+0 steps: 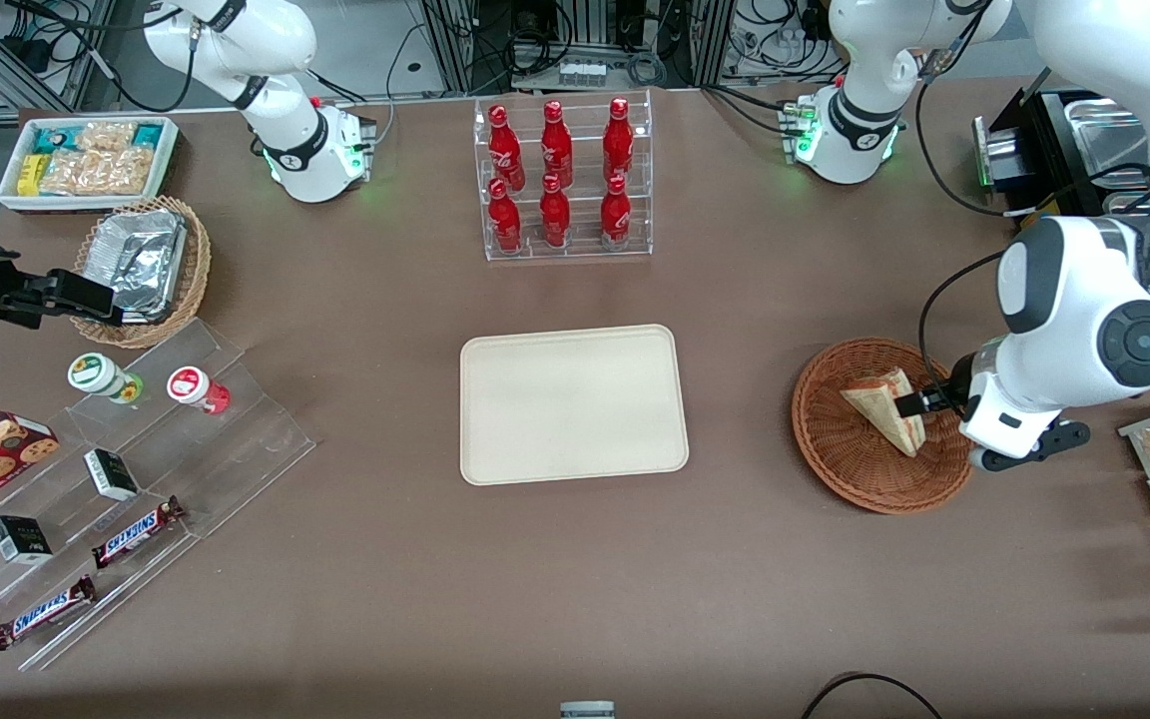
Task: Place sandwich from basket to tray
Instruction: 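Lower the open left gripper around the sandwich and close it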
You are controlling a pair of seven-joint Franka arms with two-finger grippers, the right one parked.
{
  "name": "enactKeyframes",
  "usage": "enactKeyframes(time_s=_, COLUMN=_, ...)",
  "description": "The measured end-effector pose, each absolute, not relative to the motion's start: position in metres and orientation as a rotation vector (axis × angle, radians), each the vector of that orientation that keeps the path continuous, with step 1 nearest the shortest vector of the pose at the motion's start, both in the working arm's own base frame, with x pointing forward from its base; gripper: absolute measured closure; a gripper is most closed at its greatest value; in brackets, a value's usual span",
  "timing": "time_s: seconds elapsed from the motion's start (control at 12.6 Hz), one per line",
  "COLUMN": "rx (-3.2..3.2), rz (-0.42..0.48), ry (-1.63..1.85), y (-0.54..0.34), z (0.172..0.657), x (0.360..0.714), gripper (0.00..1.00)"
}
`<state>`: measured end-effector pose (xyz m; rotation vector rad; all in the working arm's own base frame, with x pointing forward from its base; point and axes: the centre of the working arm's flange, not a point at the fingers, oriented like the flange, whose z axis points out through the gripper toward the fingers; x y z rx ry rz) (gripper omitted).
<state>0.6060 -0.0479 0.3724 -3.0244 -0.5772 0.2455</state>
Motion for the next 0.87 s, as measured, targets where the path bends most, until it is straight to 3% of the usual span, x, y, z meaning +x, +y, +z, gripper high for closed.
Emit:
enactKeyframes(time_s=0.16, rx=-2.991, rz=0.211, ry=-0.733, y=-0.048, z=0.356, x=0.595, gripper=0.00)
enactKeyframes(time_s=0.87, rx=-2.937, rz=0.221, ry=-0.879, y=-0.028, z=0.331, x=0.580, gripper=0.00)
